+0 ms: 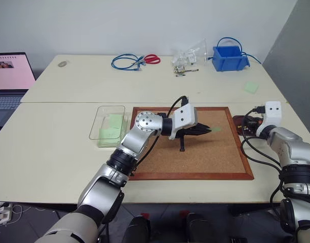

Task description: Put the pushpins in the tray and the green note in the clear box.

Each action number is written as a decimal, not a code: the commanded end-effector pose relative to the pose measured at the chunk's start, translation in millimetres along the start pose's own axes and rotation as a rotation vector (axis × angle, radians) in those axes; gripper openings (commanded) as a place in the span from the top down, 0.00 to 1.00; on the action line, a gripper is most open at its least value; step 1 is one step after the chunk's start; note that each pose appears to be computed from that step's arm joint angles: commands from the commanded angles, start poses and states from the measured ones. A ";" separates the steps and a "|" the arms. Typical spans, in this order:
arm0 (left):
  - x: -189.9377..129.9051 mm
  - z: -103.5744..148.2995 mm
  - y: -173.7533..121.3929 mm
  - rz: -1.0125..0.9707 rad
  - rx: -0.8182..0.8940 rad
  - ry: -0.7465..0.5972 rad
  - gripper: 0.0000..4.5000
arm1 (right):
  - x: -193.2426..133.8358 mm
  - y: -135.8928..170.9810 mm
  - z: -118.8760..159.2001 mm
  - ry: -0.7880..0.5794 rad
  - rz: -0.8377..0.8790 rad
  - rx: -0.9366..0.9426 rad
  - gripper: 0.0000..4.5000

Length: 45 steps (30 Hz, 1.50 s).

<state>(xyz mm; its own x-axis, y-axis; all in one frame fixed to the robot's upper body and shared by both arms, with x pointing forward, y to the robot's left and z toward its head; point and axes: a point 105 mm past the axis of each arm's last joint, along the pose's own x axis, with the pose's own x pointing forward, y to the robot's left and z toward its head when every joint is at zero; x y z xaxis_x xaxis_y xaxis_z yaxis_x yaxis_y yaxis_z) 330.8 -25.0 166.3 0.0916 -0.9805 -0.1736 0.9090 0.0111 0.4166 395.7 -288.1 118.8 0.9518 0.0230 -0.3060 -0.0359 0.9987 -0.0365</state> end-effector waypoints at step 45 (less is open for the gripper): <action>-224.0 -19.0 45.2 1.403 -0.278 0.370 1.00 | -162.1 167.8 78.9 -0.385 0.785 -0.264 0.01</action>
<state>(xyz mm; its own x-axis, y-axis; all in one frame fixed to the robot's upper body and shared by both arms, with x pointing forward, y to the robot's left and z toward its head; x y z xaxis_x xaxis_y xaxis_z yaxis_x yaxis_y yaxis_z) 367.4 195.4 193.4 0.9936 -0.0892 -0.0695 0.1028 0.9684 0.2270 263.1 -124.5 229.1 0.6719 0.7403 -0.0218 -0.7331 0.6607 -0.1612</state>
